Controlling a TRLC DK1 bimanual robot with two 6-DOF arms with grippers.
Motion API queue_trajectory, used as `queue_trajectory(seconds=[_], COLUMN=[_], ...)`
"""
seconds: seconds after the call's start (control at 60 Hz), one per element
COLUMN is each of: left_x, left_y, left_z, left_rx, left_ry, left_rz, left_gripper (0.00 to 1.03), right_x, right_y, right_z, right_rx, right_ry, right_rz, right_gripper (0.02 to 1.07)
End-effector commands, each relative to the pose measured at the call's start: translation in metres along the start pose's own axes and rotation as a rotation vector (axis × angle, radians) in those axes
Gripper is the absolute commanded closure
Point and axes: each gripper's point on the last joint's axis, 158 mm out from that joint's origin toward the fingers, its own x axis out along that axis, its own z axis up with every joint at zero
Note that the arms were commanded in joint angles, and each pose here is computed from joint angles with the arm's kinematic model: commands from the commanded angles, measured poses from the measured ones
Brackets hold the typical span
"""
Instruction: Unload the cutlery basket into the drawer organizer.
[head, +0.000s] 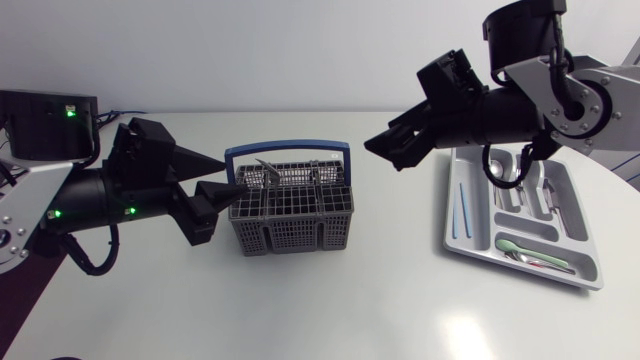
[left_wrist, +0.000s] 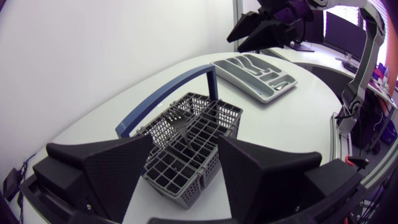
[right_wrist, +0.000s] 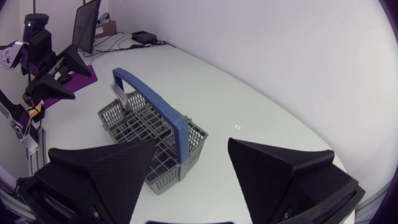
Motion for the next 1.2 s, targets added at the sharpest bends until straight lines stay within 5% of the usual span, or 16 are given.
queue_trajectory(seconds=[0.0, 0.65, 1.183], left_x=[-0.002, 0.013, 0.027], left_y=[-0.001, 0.001, 0.001], left_z=[-0.008, -0.039, -0.061], left_rx=[0.021, -0.028, -0.024], left_ry=[-0.001, 0.032, 0.055], left_rz=[0.0, -0.067, -0.127], left_gripper=[0.11, 0.11, 0.11], right_x=[0.01, 0.084, 0.116], right_y=[0.013, 0.108, 0.118], right_z=[-0.001, -0.027, -0.009], right_rx=[-0.056, -0.198, -0.291], right_ry=[-0.013, 0.016, -0.074], right_rz=[0.024, 0.174, 0.07], right_gripper=[0.22, 0.23, 0.34])
